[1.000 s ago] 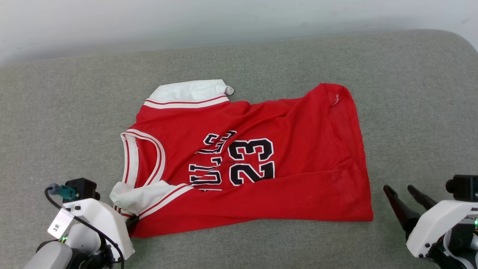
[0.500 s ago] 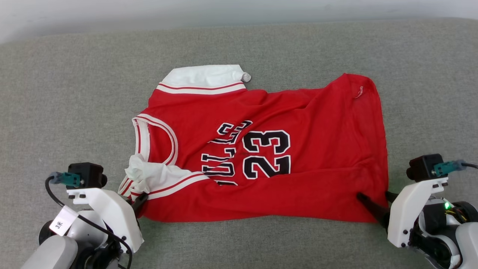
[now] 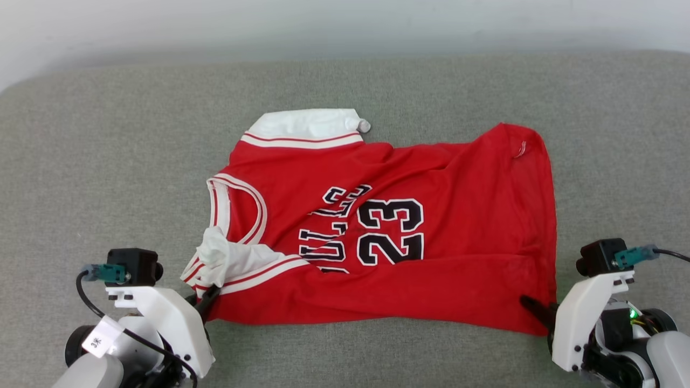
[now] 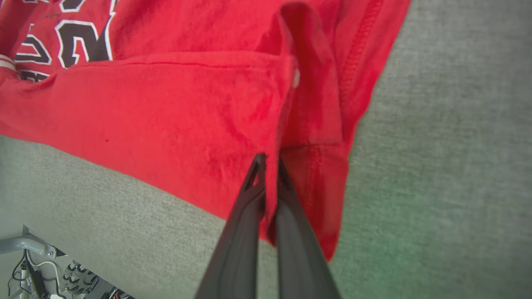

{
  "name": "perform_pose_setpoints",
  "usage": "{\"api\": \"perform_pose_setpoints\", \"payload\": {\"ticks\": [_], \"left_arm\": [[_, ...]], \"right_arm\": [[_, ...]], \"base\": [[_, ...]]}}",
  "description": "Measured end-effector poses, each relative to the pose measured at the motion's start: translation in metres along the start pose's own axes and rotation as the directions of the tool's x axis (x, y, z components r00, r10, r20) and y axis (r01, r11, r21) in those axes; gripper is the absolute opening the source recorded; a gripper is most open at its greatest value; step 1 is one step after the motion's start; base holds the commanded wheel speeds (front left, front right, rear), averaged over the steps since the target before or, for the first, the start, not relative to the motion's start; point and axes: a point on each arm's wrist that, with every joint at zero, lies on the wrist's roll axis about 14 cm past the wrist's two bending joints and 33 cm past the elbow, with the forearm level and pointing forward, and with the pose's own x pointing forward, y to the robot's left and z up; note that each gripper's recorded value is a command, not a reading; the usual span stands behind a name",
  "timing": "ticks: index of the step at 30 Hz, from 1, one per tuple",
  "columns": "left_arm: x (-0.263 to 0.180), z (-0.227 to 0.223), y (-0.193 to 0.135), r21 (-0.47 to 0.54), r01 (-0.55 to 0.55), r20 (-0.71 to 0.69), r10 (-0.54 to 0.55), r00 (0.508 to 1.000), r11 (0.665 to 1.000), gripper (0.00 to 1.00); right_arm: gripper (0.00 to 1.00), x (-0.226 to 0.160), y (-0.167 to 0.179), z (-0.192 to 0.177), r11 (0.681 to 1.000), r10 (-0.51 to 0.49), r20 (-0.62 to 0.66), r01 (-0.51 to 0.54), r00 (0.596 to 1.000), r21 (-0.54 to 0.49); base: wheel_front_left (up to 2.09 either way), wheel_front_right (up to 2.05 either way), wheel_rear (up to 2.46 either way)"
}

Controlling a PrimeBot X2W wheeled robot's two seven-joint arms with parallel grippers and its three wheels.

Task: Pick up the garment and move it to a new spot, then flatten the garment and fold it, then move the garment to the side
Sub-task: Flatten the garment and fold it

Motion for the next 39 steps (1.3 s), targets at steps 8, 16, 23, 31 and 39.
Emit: {"api": "perform_pose_setpoints", "payload": {"ticks": [8, 16, 23, 31, 39], "left_arm": [[-0.036, -0.010, -0.004, 0.000, -0.010, 0.034, 0.010, 0.999, 1.000, 0.00], [-0.081, -0.047, 0.005, -0.064, -0.066, 0.007, 0.067, 0.998, 0.996, 0.00], [-0.071, -0.085, 0.006, -0.154, -0.070, -0.093, 0.056, 0.994, 0.986, 0.00], [-0.050, -0.083, 0.006, -0.165, -0.054, -0.082, 0.041, 0.996, 0.985, 1.00], [-0.050, -0.035, 0.006, -0.036, -0.036, 0.095, 0.039, 0.995, 0.999, 1.00]], "right_arm": [[0.00, -0.033, 0.014, 0.000, 0.999, 0.023, 0.083, -0.019, 0.996, -0.049], [0.00, -0.064, 0.019, -0.035, 0.999, 0.020, 0.081, -0.017, 0.997, -0.027], [0.00, -0.058, 0.012, -0.068, 0.998, -0.011, 0.016, 0.010, 1.000, 0.055], [1.00, -0.054, 0.014, -0.058, 0.998, -0.022, 0.148, 0.013, 0.989, 0.064], [1.00, -0.082, 0.009, 0.004, 0.996, -0.083, 0.492, 0.083, 0.866, 0.022]], "base": [[0.00, 0.00, 0.00], [0.00, 0.00, 0.00], [0.00, 0.00, 0.00], [0.00, 0.00, 0.00], [0.00, 0.00, 0.00]]}}
